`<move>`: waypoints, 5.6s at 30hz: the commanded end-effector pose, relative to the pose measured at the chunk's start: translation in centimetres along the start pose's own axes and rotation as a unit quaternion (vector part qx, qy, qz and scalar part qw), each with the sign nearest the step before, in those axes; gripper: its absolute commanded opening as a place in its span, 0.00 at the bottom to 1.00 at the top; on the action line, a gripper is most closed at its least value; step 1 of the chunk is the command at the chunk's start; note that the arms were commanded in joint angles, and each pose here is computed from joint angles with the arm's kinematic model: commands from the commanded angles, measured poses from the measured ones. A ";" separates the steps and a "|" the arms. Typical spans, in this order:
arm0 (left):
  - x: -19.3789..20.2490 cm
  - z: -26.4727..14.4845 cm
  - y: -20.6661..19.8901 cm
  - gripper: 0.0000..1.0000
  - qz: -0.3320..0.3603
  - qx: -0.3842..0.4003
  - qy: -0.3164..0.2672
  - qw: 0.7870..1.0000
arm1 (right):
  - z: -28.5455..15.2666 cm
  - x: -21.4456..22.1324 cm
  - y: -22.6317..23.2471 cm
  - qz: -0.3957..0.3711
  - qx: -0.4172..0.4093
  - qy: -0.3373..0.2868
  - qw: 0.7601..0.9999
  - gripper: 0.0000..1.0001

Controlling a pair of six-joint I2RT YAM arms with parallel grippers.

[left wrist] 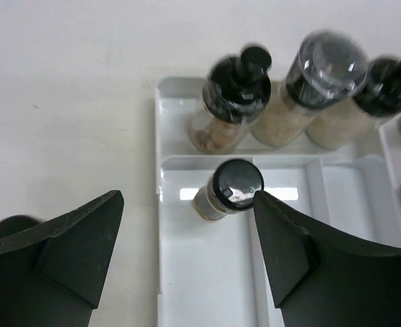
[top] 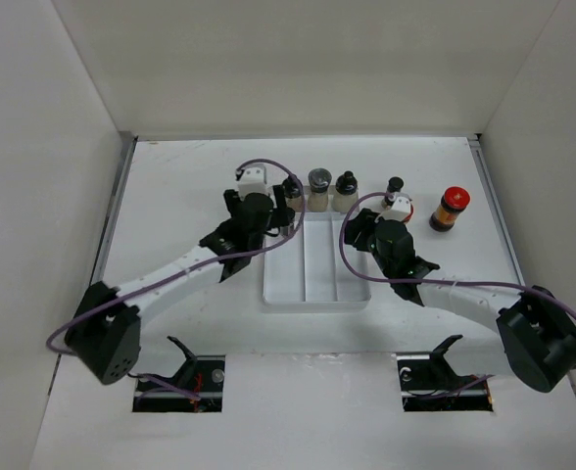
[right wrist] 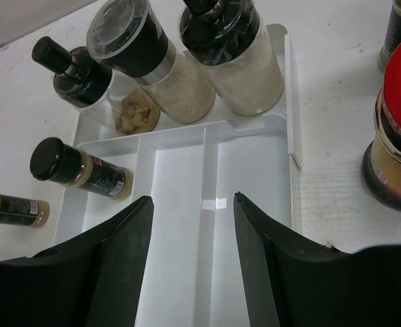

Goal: Organize the condiment bottles

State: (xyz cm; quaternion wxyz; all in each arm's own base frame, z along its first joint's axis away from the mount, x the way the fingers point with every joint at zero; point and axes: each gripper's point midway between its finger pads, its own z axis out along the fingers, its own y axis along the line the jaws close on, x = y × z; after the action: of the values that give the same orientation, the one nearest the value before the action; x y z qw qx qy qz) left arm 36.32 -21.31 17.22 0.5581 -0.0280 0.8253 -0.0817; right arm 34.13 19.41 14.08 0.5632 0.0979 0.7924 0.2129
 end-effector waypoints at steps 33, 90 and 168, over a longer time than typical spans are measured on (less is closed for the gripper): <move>-1.0 -2.9 9.1 0.28 -0.052 -0.104 -0.002 0.993 | -0.8 -3.0 2.2 0.015 -0.040 -0.053 0.998 0.69; -1.6 -4.8 -1.5 0.80 -0.110 0.091 -0.117 0.983 | -3.7 -9.3 -3.4 0.017 0.079 -0.100 0.992 0.27; 2.4 -2.5 13.2 0.79 -0.314 -0.026 -0.153 0.937 | -5.1 3.7 21.4 -0.114 -0.157 0.018 0.981 0.49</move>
State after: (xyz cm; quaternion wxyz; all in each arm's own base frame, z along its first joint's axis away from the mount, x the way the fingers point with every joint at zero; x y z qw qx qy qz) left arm 33.14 -8.06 12.21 0.6115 -0.3097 0.6986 -0.2053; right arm 25.34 36.08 15.11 0.5190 -0.1341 0.8196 0.2022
